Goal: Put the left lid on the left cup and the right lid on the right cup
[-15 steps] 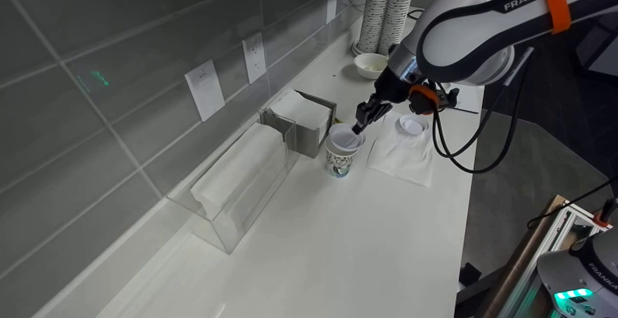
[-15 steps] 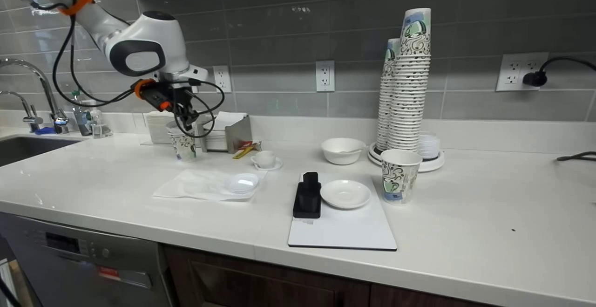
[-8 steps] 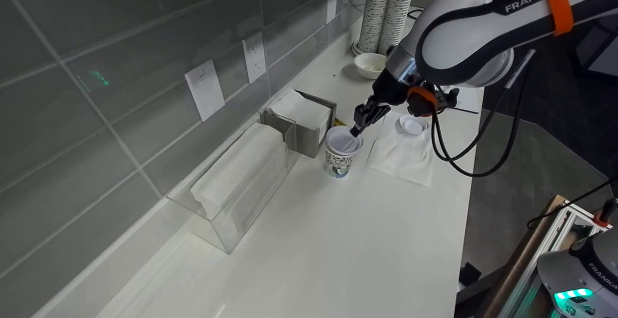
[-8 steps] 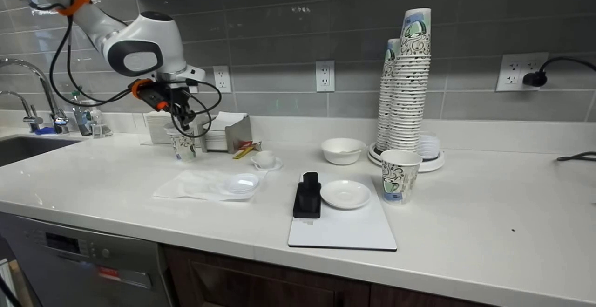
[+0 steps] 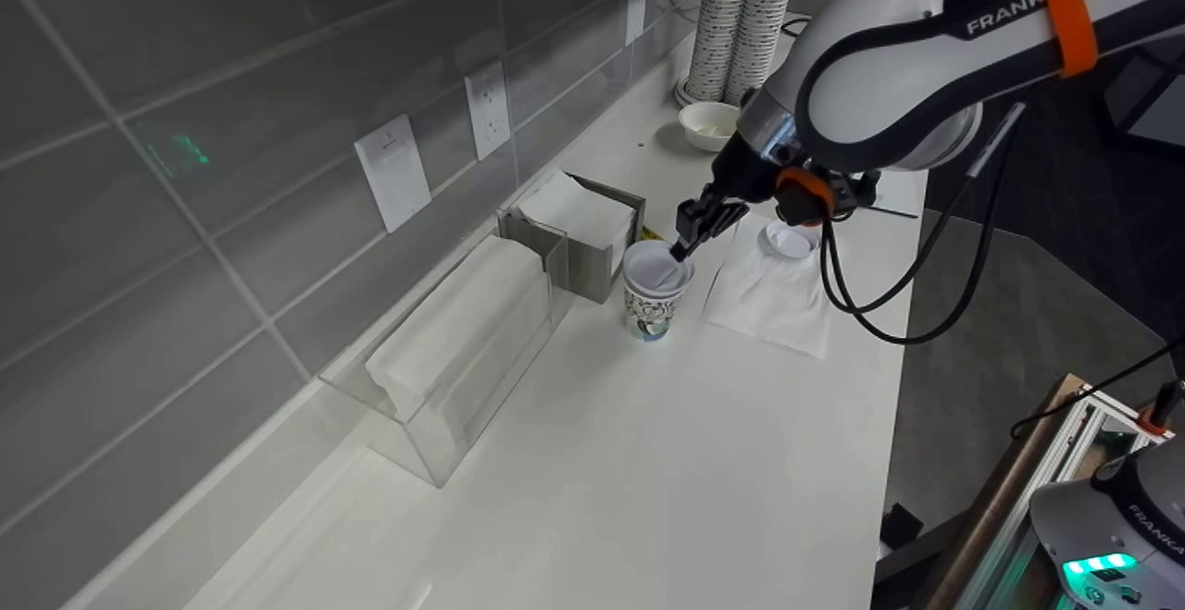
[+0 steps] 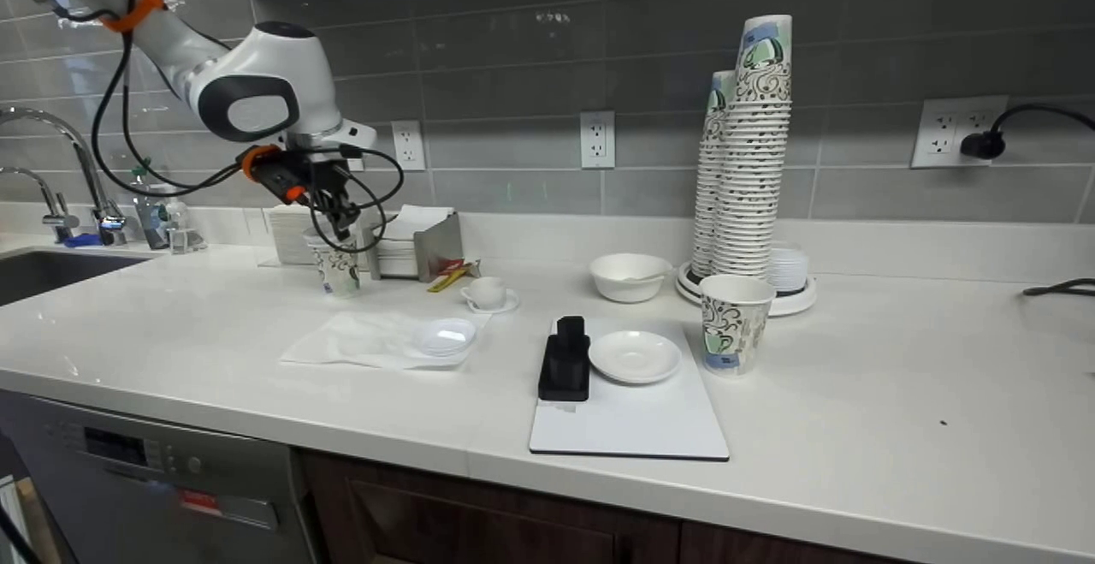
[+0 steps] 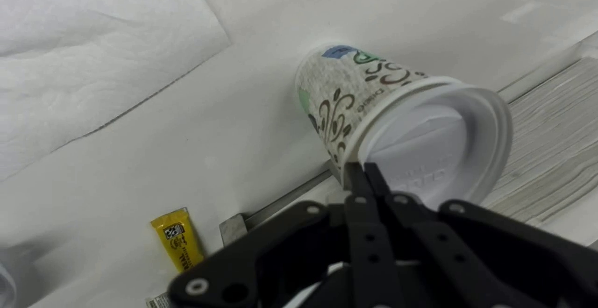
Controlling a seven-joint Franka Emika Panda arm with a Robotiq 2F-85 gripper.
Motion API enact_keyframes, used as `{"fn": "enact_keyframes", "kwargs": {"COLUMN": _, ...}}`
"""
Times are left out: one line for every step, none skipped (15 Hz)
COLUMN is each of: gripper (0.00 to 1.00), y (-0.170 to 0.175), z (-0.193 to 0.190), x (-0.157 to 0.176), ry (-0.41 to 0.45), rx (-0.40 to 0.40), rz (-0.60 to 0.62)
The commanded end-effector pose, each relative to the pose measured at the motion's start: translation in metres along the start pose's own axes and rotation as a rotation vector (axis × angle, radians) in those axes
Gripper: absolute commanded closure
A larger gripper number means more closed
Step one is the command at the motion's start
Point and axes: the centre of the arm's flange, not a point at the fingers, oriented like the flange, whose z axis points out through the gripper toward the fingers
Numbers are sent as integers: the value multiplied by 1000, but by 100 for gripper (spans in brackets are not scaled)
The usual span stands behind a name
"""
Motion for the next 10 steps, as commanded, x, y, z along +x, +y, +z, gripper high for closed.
{"fn": "enact_keyframes", "kwargs": {"gripper": 100, "y": -4, "z": 5, "x": 2, "ry": 19, "rx": -28, "rz": 4}}
{"fn": "enact_keyframes", "kwargs": {"gripper": 73, "y": -4, "z": 5, "x": 2, "ry": 21, "rx": -36, "rz": 5}}
{"fn": "enact_keyframes", "kwargs": {"gripper": 71, "y": -5, "z": 4, "x": 1, "ry": 18, "rx": -32, "rz": 2}}
{"fn": "enact_keyframes", "kwargs": {"gripper": 66, "y": -5, "z": 2, "x": 1, "ry": 18, "rx": -27, "rz": 0}}
{"fn": "enact_keyframes", "kwargs": {"gripper": 58, "y": -5, "z": -1, "x": 1, "ry": 17, "rx": -20, "rz": -2}}
{"fn": "enact_keyframes", "kwargs": {"gripper": 52, "y": -5, "z": -4, "x": 1, "ry": 20, "rx": -12, "rz": -3}}
{"fn": "enact_keyframes", "kwargs": {"gripper": 45, "y": -4, "z": -12, "x": 1, "ry": 24, "rx": -2, "rz": -8}}
{"fn": "enact_keyframes", "kwargs": {"gripper": 37, "y": -3, "z": -20, "x": 1, "ry": 31, "rx": 10, "rz": -20}}
{"fn": "enact_keyframes", "kwargs": {"gripper": 31, "y": -1, "z": -30, "x": 1, "ry": 36, "rx": 19, "rz": -38}}
{"fn": "enact_keyframes", "kwargs": {"gripper": 25, "y": 5, "z": -43, "x": -1, "ry": 34, "rx": 3, "rz": -71}}
